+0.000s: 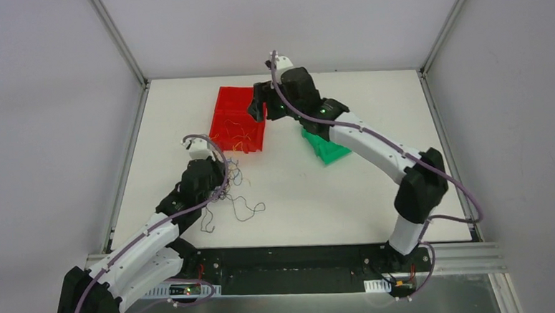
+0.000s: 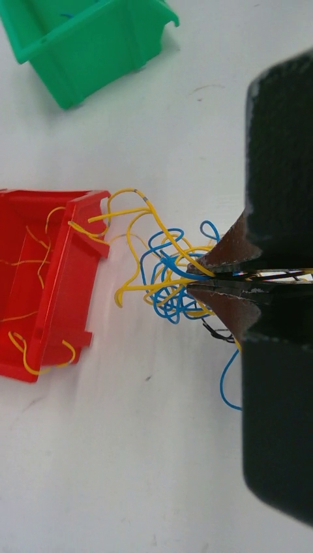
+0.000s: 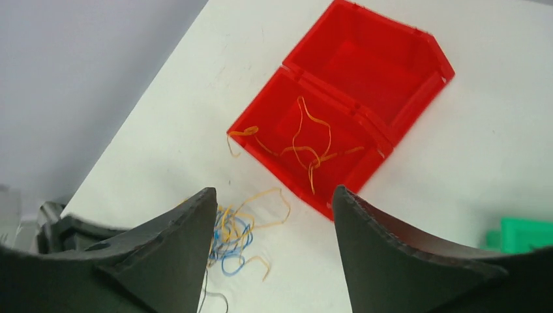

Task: Untangle the cables

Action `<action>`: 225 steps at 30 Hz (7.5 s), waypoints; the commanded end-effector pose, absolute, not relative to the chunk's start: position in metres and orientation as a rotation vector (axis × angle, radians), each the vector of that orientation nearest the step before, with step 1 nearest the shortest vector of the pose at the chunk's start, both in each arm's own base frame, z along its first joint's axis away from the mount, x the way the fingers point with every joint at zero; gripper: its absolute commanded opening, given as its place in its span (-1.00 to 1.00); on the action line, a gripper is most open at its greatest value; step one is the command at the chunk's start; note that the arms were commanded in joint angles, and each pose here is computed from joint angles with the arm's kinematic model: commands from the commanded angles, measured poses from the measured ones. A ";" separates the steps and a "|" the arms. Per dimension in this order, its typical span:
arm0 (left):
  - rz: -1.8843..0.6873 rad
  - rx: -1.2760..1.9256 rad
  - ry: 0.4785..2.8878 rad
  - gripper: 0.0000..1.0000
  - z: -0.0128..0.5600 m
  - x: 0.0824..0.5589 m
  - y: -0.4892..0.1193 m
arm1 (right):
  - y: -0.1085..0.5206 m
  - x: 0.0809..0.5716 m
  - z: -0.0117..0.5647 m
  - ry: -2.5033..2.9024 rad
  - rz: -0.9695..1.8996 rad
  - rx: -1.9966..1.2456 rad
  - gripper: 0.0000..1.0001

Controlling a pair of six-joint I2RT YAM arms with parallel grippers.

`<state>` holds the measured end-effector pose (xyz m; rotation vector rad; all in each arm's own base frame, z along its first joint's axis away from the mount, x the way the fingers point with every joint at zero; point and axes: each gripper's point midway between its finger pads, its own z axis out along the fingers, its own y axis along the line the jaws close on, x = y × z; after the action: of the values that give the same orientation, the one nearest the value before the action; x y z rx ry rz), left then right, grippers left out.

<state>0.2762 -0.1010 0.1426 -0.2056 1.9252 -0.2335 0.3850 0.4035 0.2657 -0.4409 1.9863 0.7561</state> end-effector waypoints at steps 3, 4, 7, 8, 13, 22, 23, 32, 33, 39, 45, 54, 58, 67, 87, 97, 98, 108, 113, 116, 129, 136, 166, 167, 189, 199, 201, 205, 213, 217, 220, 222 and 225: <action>-0.473 -0.052 1.826 -1.00 0.195 0.291 -0.152 | 0.356 0.319 0.227 2.121 0.769 -0.482 0.47; -0.494 -0.055 1.818 -1.00 0.201 0.294 -0.157 | 0.351 0.311 0.220 2.127 0.781 -0.479 0.50; -0.509 -0.066 1.813 -1.00 0.212 0.305 -0.165 | 0.345 0.295 0.201 2.150 0.825 -0.417 0.60; -0.509 -0.066 1.810 -1.00 0.215 0.308 -0.167 | 0.349 0.290 0.197 2.172 0.849 -0.400 0.62; -0.536 -0.031 1.777 -1.00 0.227 0.313 -0.175 | 0.376 0.256 0.165 2.176 0.871 -0.514 0.70; -0.611 0.000 1.670 -1.00 0.243 0.293 -0.172 | 0.398 0.240 0.137 2.128 0.814 -0.616 0.73; -0.612 -0.011 1.659 -1.00 0.245 0.293 -0.170 | 0.401 0.234 0.134 2.132 0.852 -0.635 0.73; -0.625 -0.087 1.577 -1.00 0.256 0.286 -0.156 | 0.423 0.222 0.103 2.198 0.904 -0.719 0.49; -0.614 -0.108 1.571 -1.00 0.256 0.286 -0.152 | 0.425 0.223 0.102 2.201 0.896 -0.730 0.39; -0.524 -0.260 1.540 -1.00 0.255 0.287 -0.122 | 0.421 0.228 0.103 2.210 0.842 -0.700 -0.72; -0.256 -0.637 1.523 -1.00 0.230 0.277 -0.049 | 0.378 0.272 0.116 2.220 0.604 -0.403 -1.00; -0.116 -0.849 1.428 -1.00 0.224 0.256 -0.004 | 0.214 0.342 0.151 2.135 0.423 0.395 -1.00; -0.049 -0.862 1.426 -1.00 0.221 0.252 0.005 | 0.141 0.345 0.169 2.007 0.376 0.680 -1.00; -0.021 -0.861 1.427 -1.00 0.222 0.248 0.010 | 0.086 0.315 0.250 1.749 0.412 0.717 -1.00; -0.714 0.031 1.741 0.98 0.242 0.268 -0.179 | 0.130 0.274 0.318 1.700 0.725 0.330 -1.00; -0.868 0.558 1.581 0.77 0.222 0.258 -0.270 | 0.135 0.261 0.329 1.757 0.747 0.283 -1.00; -0.828 0.624 1.576 0.76 0.215 0.257 -0.280 | 0.135 0.259 0.332 1.756 0.755 0.279 -1.00; -0.678 1.003 1.488 0.67 0.170 0.265 -0.326 | 0.149 0.234 0.352 1.769 0.876 0.189 -1.00; -0.614 1.117 1.400 0.68 0.163 0.259 -0.338 | 0.158 0.227 0.355 1.791 0.932 0.156 -1.00; -0.578 1.148 1.373 0.68 0.161 0.258 -0.339 | 0.166 0.223 0.356 1.814 0.979 0.129 -1.00; -0.529 1.106 1.351 0.31 0.172 0.262 -0.333 | 0.188 0.214 0.357 1.862 1.113 0.054 -1.00; -0.503 1.102 1.369 0.62 0.167 0.267 -0.335 | 0.197 0.205 0.363 1.862 1.205 0.034 -1.00; -0.401 1.153 1.209 0.98 0.177 0.255 -0.315 | 0.162 0.193 0.385 1.795 1.028 0.070 -1.00; -0.401 1.157 1.209 0.98 0.176 0.256 -0.316 | 0.163 0.191 0.387 1.794 1.039 0.066 -1.00; -0.408 1.146 1.163 0.98 0.179 0.251 -0.321 | 0.211 0.179 0.390 1.865 1.357 -0.056 -1.00; -0.368 1.131 1.171 0.83 0.182 0.256 -0.326 | 0.222 0.174 0.390 1.876 1.447 -0.083 -1.00; -0.356 1.112 1.172 0.78 0.186 0.257 -0.324 | 0.223 0.173 0.390 1.878 1.455 -0.090 -1.00; -0.370 1.064 1.144 0.70 0.198 0.254 -0.320 | 0.228 0.171 0.390 1.879 1.488 -0.097 -1.00; -0.432 1.075 1.128 -0.27 0.203 0.247 -0.327 | 0.232 0.175 0.387 1.892 1.495 -0.096 -1.00; -0.360 1.038 1.200 -1.00 0.200 0.260 -0.318 | 0.226 0.179 0.386 1.879 1.439 -0.067 -1.00; -0.263 0.929 1.271 -1.00 0.200 0.278 -0.301 | 0.215 0.182 0.385 1.868 1.354 -0.036 -1.00; -0.214 0.839 1.319 -1.00 0.201 0.288 -0.288 | 0.198 0.189 0.381 1.849 1.234 0.020 -1.00; -0.162 0.774 1.366 -1.00 0.201 0.295 -0.275 | 0.175 0.195 0.377 1.818 1.082 0.086 -1.00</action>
<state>0.2762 -0.2940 0.1721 0.9754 1.3295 -0.2424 0.1865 0.2076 0.3712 0.0136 1.9044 1.2929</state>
